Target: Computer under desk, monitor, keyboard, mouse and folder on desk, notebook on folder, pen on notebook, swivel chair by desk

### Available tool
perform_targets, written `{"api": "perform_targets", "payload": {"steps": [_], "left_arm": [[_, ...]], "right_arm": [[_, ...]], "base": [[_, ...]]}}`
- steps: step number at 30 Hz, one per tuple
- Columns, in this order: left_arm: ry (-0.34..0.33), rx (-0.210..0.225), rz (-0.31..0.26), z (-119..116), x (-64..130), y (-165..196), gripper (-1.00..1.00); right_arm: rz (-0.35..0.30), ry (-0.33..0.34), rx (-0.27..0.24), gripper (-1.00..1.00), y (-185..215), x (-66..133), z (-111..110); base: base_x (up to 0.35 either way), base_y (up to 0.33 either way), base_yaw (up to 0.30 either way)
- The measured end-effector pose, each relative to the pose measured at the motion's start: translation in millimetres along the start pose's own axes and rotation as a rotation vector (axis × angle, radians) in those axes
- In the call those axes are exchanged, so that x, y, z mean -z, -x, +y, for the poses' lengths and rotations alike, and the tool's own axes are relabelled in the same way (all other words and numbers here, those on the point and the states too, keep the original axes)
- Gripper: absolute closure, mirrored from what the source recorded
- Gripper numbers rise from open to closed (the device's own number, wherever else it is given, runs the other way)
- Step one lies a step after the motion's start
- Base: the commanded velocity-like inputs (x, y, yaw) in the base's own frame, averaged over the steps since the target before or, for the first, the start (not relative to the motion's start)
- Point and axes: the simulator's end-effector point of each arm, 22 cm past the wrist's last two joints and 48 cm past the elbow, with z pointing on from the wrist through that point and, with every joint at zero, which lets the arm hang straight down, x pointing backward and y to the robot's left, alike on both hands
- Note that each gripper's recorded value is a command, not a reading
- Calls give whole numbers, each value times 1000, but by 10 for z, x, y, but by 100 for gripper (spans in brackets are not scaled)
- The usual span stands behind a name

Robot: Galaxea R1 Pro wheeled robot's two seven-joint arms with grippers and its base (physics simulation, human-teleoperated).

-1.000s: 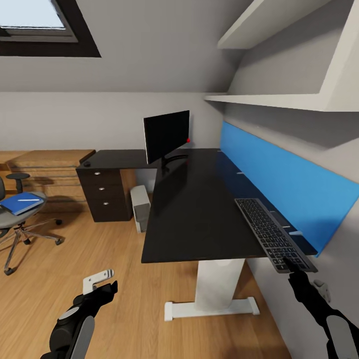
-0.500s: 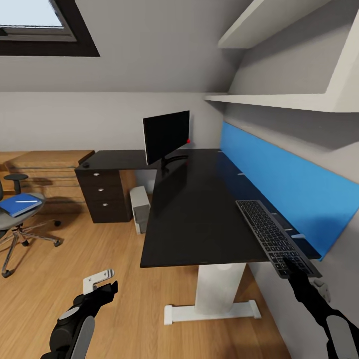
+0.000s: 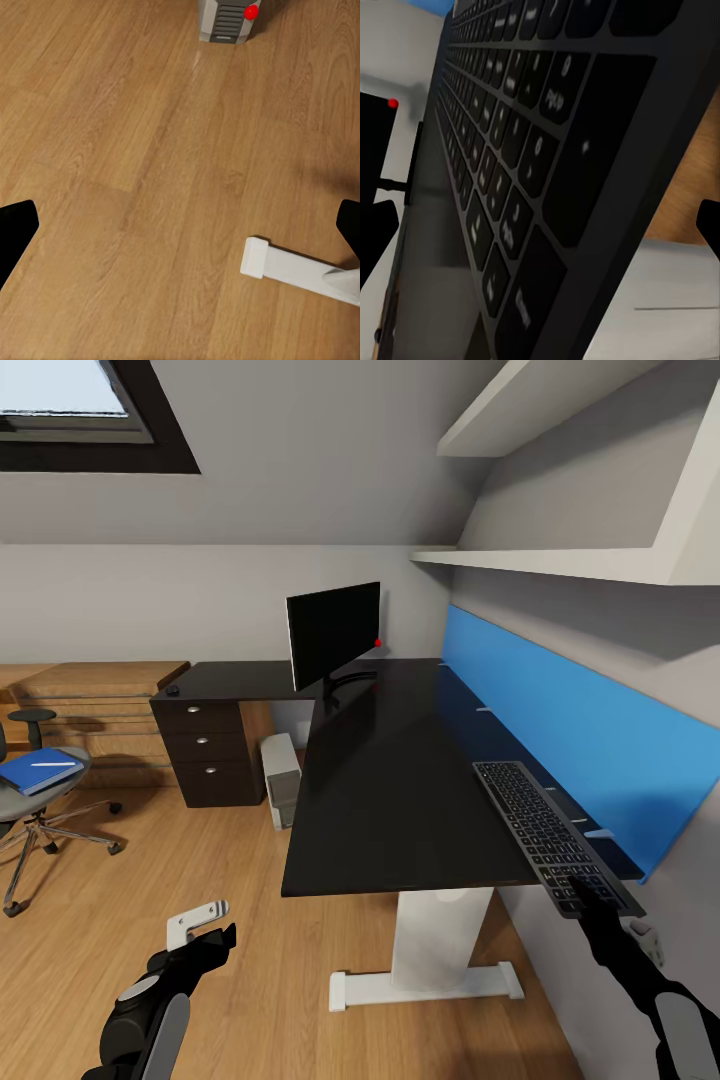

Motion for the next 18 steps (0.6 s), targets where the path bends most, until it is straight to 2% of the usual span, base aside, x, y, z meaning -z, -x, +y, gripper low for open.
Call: {"api": "perform_targets", "payload": {"steps": [18], "left_arm": [[0, 0, 0, 0, 0, 0, -100]], "right_arm": [[-4, 0, 2, -100, 31, 5, -3]], "base": [[0, 0, 0]]}}
